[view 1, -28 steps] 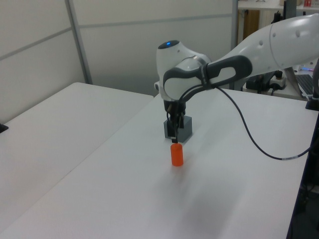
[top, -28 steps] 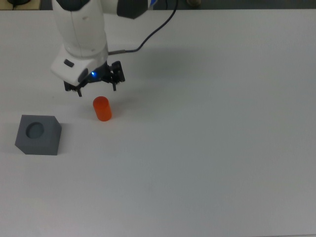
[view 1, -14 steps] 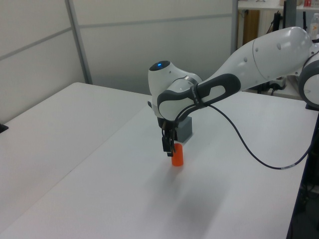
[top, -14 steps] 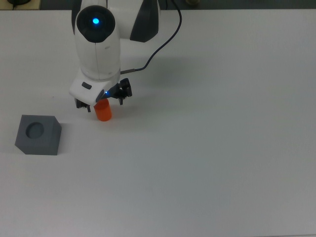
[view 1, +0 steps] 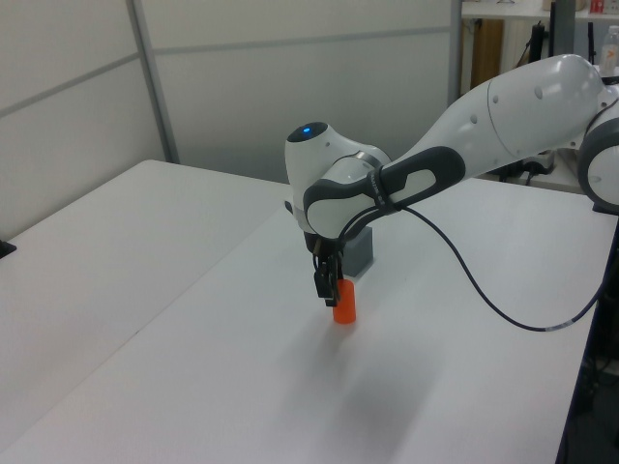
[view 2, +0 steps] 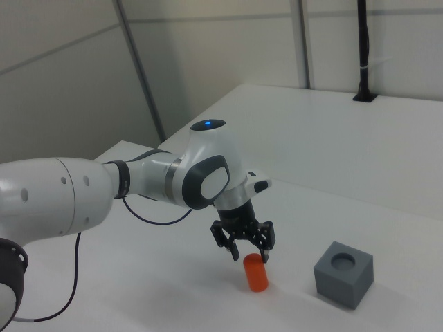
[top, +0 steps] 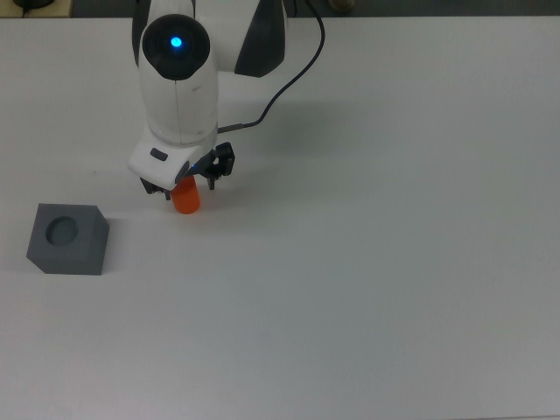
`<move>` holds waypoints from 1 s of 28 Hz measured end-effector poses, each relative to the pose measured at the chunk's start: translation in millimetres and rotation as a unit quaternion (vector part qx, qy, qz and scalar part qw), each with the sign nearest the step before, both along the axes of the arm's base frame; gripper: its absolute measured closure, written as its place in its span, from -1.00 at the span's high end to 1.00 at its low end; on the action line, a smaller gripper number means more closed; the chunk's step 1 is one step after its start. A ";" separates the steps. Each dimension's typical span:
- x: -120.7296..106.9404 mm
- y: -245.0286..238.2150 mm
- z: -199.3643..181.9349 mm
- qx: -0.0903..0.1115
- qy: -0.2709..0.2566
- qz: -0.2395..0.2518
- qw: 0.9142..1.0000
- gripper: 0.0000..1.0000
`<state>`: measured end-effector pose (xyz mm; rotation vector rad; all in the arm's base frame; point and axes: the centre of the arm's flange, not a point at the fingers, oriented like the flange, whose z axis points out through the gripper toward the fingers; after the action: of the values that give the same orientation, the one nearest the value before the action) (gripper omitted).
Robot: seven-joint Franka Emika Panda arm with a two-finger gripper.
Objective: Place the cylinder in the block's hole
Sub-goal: 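Lower the gripper around the orange cylinder and close on it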
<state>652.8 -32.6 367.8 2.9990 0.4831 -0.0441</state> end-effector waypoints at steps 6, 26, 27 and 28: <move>0.0 0.0 -1.0 0.000 0.001 0.000 1.000 0.05; 0.2 -1.1 -0.5 -0.001 0.000 0.000 1.000 -0.02; 0.1 -1.7 -0.4 -0.001 0.000 -0.001 1.000 -0.02; 0.1 -2.4 -0.4 -0.001 0.000 -0.001 1.000 -0.02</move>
<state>653.0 -35.0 367.4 2.9979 0.4783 -0.0454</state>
